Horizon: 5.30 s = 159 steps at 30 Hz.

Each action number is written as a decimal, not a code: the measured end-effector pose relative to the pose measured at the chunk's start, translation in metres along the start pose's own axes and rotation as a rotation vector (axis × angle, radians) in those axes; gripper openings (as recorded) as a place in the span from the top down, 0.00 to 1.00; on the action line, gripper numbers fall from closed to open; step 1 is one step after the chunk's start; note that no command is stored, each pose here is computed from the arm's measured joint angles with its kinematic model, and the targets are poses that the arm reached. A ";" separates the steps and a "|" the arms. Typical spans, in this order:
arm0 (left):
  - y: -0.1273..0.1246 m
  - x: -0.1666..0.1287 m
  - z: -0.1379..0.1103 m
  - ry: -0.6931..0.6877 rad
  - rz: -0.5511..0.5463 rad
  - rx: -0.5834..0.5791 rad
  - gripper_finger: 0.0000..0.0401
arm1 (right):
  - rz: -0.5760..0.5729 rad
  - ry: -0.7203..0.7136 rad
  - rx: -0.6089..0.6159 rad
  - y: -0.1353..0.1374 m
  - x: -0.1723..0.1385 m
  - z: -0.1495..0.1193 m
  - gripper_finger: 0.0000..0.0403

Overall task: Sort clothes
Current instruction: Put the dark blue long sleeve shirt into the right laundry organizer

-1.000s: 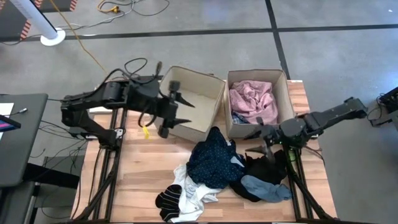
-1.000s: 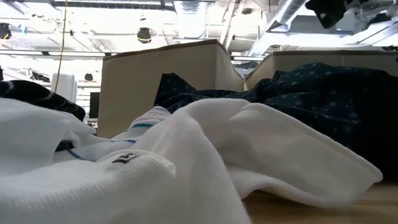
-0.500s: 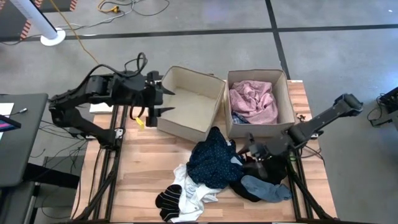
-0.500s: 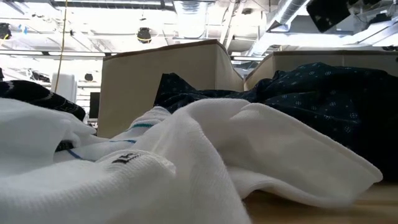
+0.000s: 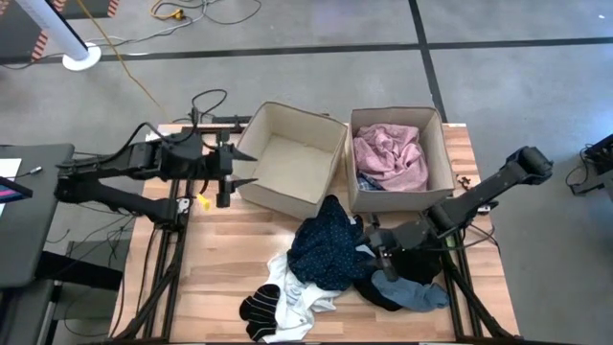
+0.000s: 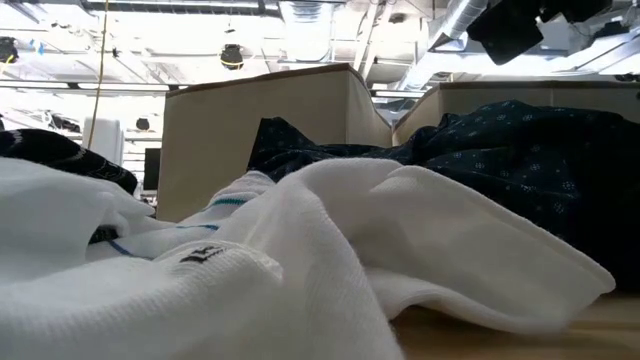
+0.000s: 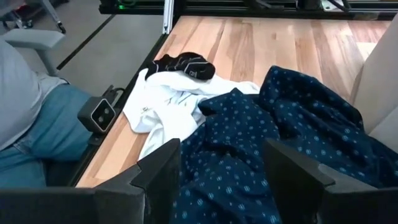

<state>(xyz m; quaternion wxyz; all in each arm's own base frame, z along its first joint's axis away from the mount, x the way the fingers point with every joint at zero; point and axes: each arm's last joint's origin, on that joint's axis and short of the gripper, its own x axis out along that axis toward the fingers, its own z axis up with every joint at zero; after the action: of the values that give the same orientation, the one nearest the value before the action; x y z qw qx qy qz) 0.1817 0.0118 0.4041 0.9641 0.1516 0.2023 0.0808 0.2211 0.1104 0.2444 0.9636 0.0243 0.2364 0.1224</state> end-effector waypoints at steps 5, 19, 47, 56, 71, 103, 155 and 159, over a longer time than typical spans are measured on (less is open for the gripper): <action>-0.010 0.004 -0.024 -0.029 -0.062 -0.039 0.44 | -0.013 0.004 0.005 -0.001 0.014 -0.003 0.39; -0.032 0.030 -0.060 -0.054 -0.271 -0.095 0.44 | -0.041 0.051 -0.006 -0.004 0.048 -0.019 0.39; -0.064 0.046 -0.062 -0.016 -0.533 -0.012 0.44 | -0.124 0.103 -0.018 -0.028 0.071 -0.030 0.33; -0.074 0.062 -0.065 0.029 -0.562 0.007 0.44 | -0.148 0.201 -0.023 -0.031 0.093 -0.036 0.18; -0.081 0.062 -0.064 0.028 -0.596 0.014 0.44 | -0.202 0.367 0.026 -0.041 0.126 -0.074 0.20; -0.081 0.062 -0.064 0.031 -0.585 0.016 0.44 | -0.155 0.195 -0.055 -0.024 0.120 -0.030 0.92; -0.117 0.136 -0.052 -0.188 -0.627 -0.061 0.44 | -0.283 -0.466 -0.632 0.005 -0.053 0.130 0.92; -0.121 0.148 -0.050 -0.249 -0.642 -0.098 0.44 | -0.299 -0.469 -0.672 0.005 -0.061 0.140 0.92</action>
<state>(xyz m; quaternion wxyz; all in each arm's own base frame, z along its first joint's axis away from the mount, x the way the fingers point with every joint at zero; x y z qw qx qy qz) 0.3063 -0.0576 0.2675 0.9638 0.0424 0.1165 -0.2359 0.2324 0.1022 0.3966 0.9527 -0.2982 -0.0407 0.0429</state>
